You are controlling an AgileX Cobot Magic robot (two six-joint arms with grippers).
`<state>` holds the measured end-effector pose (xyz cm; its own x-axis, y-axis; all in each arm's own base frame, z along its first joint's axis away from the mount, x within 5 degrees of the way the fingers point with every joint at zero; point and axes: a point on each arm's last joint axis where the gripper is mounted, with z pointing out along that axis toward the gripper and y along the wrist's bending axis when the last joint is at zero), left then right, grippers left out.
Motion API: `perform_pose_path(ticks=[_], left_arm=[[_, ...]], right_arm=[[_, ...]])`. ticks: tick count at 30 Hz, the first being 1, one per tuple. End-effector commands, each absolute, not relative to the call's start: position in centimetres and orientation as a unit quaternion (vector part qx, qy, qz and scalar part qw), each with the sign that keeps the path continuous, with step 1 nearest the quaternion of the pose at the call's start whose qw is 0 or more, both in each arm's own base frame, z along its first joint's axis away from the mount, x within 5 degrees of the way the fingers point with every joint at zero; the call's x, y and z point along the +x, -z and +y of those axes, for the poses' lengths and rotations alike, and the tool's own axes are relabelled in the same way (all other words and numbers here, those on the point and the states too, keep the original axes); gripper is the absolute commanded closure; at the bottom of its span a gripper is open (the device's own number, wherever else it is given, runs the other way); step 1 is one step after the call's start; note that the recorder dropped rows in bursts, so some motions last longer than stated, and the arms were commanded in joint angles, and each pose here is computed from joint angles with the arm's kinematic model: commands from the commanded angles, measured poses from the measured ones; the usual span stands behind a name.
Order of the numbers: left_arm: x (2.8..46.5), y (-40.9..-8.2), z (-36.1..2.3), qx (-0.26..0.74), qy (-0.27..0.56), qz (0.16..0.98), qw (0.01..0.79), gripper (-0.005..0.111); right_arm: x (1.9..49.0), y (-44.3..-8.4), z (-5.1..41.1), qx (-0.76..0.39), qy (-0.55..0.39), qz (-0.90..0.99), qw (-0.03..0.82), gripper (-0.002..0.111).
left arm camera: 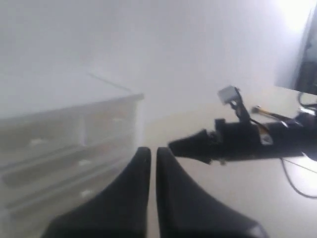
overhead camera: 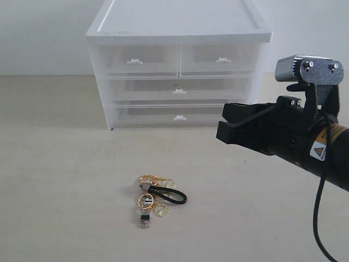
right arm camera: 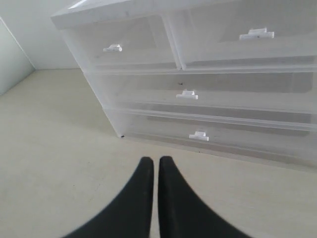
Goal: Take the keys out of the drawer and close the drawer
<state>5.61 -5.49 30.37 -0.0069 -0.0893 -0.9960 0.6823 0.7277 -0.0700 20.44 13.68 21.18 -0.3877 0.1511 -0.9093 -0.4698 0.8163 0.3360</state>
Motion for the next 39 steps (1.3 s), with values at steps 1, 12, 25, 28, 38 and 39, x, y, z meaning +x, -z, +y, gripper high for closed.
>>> perform_pose_path(ticks=[1, 12, 25, 28, 38, 39], left_arm=[[4.7, -31.1, -3.3, 0.172, 0.228, 0.608, 0.740, 0.103], [2.9, -29.8, -1.2, 0.153, 0.002, 0.565, 0.811, 0.103], [4.2, -27.3, 0.6, 0.052, -0.078, 0.584, 0.806, 0.103], [4.8, -25.2, 1.3, 0.018, -0.105, 0.598, 0.795, 0.103], [5.5, -21.9, -0.5, 0.063, -0.003, 0.648, 0.759, 0.103], [5.6, -21.2, -0.6, 0.051, 0.028, 0.677, 0.734, 0.103]], right_arm=[[20.4, -21.3, 13.4, -0.100, -0.283, 0.781, 0.548, 0.108], [20.4, -21.4, 13.4, -0.100, -0.284, 0.780, 0.549, 0.108], [20.5, -21.4, 13.4, -0.100, -0.285, 0.779, 0.550, 0.108], [20.5, -21.4, 13.4, -0.100, -0.285, 0.779, 0.550, 0.108], [20.5, -21.4, 13.4, -0.100, -0.285, 0.779, 0.550, 0.108], [20.5, -21.4, 13.4, -0.100, -0.285, 0.779, 0.550, 0.108]])
